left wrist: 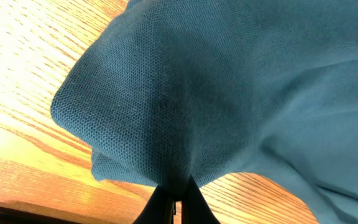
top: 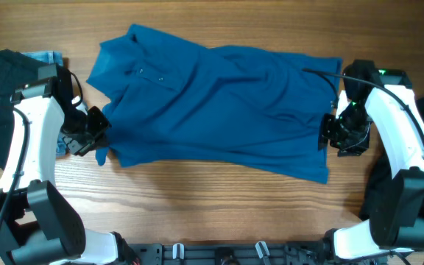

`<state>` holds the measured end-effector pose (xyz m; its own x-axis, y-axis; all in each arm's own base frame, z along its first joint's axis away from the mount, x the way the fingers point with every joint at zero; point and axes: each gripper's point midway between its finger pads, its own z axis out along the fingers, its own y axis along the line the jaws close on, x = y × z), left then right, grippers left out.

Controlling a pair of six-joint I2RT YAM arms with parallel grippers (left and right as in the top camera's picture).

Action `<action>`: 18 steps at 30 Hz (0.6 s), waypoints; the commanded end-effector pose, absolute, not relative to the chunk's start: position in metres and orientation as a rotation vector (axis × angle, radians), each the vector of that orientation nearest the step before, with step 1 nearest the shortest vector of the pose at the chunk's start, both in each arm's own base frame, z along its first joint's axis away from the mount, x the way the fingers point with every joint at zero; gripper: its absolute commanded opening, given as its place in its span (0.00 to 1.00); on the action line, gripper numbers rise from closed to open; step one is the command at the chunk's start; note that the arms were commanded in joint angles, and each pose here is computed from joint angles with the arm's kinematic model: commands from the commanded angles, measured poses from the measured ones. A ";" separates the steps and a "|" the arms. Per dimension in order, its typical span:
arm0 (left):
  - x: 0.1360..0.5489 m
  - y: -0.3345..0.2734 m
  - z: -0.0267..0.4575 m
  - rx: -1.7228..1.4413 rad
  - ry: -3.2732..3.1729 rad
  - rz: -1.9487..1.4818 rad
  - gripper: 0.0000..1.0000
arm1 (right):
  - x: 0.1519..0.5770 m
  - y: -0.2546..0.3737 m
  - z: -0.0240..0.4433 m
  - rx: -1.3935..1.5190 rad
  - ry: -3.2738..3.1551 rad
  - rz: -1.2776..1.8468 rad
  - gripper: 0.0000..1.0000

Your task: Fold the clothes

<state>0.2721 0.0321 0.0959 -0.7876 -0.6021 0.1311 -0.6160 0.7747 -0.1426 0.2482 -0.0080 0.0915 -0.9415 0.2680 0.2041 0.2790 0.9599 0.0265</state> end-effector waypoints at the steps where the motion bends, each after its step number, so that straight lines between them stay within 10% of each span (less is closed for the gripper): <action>1: 0.277 0.032 0.102 0.987 -2.911 0.299 0.04 | 0.250 0.000 0.088 -0.450 -2.911 -0.153 0.52; 18: 0.279 0.033 0.102 0.988 -2.922 0.302 0.04 | 0.233 0.020 0.009 -0.492 -2.926 -0.317 0.52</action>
<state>0.2742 0.0326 0.0958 -0.7886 -0.6024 0.1231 -0.6148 0.7750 -0.1462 0.2323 0.0049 0.0141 -0.9395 0.2914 0.1802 0.3115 0.9454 0.0953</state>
